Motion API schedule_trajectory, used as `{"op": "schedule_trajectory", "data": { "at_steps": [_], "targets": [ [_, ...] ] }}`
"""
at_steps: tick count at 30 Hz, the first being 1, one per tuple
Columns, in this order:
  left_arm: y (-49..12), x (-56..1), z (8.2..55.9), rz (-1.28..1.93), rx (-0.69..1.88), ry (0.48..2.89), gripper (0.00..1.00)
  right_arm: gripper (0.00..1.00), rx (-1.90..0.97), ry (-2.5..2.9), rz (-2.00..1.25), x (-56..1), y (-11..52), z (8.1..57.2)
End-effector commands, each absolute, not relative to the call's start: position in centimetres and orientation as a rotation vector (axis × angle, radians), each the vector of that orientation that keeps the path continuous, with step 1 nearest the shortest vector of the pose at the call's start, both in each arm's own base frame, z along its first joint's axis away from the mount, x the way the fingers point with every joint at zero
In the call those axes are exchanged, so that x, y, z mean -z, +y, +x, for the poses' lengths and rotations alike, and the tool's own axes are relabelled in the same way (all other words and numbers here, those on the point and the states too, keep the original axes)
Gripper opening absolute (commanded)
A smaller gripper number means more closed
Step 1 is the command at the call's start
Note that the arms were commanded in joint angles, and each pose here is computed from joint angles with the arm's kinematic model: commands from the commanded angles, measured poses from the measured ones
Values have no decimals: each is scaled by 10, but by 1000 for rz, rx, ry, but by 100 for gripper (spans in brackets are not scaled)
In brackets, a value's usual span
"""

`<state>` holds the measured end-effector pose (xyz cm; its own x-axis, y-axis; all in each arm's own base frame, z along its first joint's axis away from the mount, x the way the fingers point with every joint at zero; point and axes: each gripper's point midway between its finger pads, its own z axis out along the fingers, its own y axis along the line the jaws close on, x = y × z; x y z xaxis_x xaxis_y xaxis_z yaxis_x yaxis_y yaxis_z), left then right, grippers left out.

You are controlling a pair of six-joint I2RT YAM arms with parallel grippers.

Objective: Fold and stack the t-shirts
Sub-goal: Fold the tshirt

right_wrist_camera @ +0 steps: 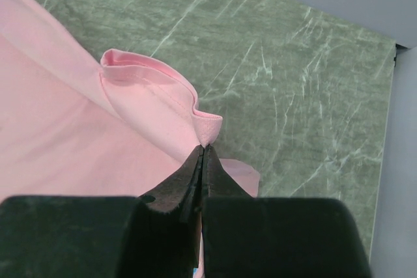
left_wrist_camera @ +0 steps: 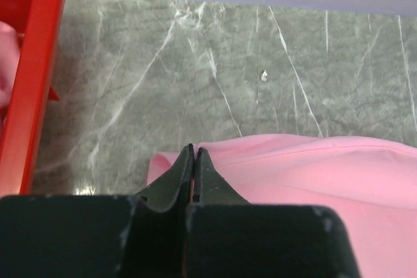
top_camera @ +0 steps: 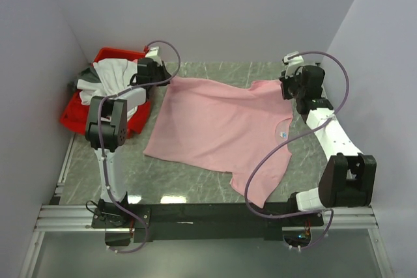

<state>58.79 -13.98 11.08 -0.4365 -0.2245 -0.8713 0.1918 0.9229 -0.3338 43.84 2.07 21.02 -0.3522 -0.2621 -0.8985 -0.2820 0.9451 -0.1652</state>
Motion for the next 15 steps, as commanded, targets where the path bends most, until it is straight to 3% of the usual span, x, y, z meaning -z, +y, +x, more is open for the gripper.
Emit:
{"op": "schedule_trajectory", "data": {
  "at_steps": [1, 15],
  "targets": [
    [-138, -166, 585, 28, 490, 1835, 0, 0, -22, 1893, -395, -230, 24, 431],
    [-136, -159, 555, 58, 506, 1870, 0, 0, -39, 1917, -412, -218, 27, 410]
  ]
}}
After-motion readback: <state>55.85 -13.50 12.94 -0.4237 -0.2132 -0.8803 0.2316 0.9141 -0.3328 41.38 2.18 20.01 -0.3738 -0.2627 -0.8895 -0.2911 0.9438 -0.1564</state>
